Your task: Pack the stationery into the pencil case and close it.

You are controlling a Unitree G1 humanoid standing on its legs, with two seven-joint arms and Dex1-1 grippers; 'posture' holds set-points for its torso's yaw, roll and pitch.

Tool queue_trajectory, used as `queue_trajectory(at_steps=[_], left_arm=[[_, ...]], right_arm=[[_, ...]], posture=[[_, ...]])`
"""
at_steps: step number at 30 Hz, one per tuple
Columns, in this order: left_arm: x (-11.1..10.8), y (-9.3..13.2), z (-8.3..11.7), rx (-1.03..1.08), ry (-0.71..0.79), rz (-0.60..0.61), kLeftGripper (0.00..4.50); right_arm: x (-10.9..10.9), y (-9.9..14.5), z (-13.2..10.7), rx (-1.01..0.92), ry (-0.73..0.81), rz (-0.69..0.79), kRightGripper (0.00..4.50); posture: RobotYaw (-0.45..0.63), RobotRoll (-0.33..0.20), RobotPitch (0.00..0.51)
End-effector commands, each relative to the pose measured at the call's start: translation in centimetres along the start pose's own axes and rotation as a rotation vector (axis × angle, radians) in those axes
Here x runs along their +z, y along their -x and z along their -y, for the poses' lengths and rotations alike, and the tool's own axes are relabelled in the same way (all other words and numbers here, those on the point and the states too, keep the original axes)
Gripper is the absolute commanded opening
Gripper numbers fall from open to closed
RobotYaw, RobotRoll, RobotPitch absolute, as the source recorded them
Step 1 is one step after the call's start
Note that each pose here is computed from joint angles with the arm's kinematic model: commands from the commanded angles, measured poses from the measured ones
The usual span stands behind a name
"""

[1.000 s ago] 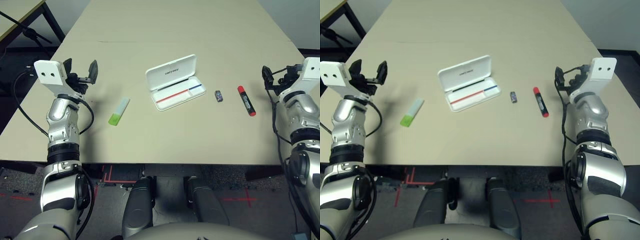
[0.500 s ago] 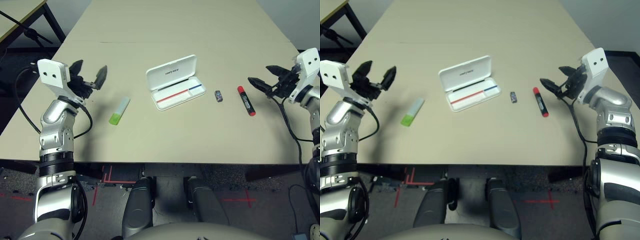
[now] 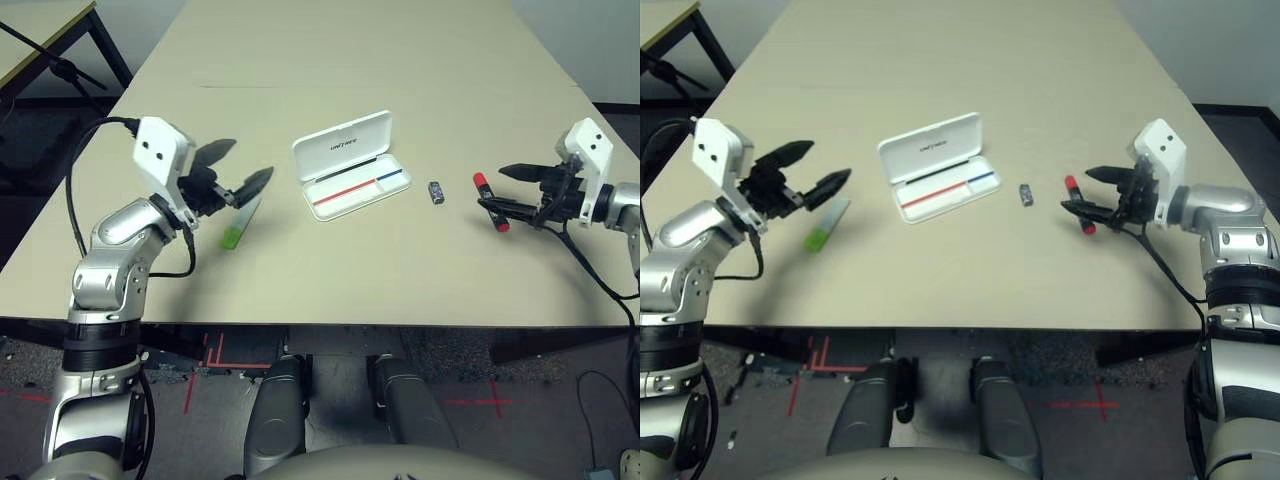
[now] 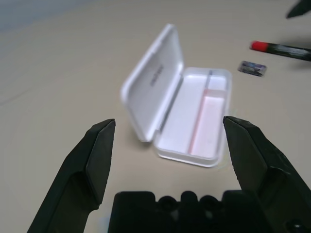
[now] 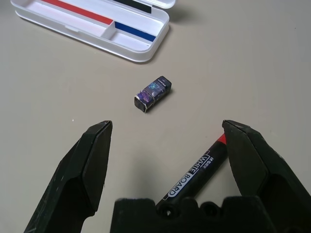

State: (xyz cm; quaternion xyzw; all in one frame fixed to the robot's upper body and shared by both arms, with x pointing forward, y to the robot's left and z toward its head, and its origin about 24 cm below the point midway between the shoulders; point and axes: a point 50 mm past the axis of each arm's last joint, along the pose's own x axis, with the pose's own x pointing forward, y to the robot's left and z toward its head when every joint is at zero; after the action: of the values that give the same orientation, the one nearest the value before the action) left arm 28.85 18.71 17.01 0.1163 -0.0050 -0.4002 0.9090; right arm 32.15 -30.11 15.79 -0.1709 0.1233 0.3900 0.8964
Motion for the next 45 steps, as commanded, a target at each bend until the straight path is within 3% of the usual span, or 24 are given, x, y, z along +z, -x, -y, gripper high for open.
queue_trajectory(at_steps=[1,9,25,44,45], left_arm=[[-0.2,-1.2,1.4,-0.105,-0.023,-0.068,4.46],[-1.4,-3.6,2.4,-0.188,-0.079,-0.203,4.46],[-3.0,-8.1,3.4,-0.298,-0.131,-0.348,4.46],[-5.2,-9.2,3.0,-0.357,-0.135,-0.493,4.46],[-5.2,-9.2,3.0,-0.360,-0.134,-0.497,4.30]], right_arm=[[-0.4,0.0,-0.3,0.022,0.011,-0.043,4.50],[-0.5,-0.4,-0.5,0.034,0.014,-0.050,4.50],[-1.0,-1.1,-1.0,0.035,0.014,-0.058,4.50],[-1.0,-0.8,-1.2,-0.013,0.024,-0.047,4.50],[-1.0,-0.8,-1.1,-0.019,0.024,-0.045,4.50]], posture=[[0.03,0.000,0.156],[0.02,0.000,0.152],[0.01,0.000,0.151],[-0.02,0.000,0.152],[-0.04,0.000,0.152]])
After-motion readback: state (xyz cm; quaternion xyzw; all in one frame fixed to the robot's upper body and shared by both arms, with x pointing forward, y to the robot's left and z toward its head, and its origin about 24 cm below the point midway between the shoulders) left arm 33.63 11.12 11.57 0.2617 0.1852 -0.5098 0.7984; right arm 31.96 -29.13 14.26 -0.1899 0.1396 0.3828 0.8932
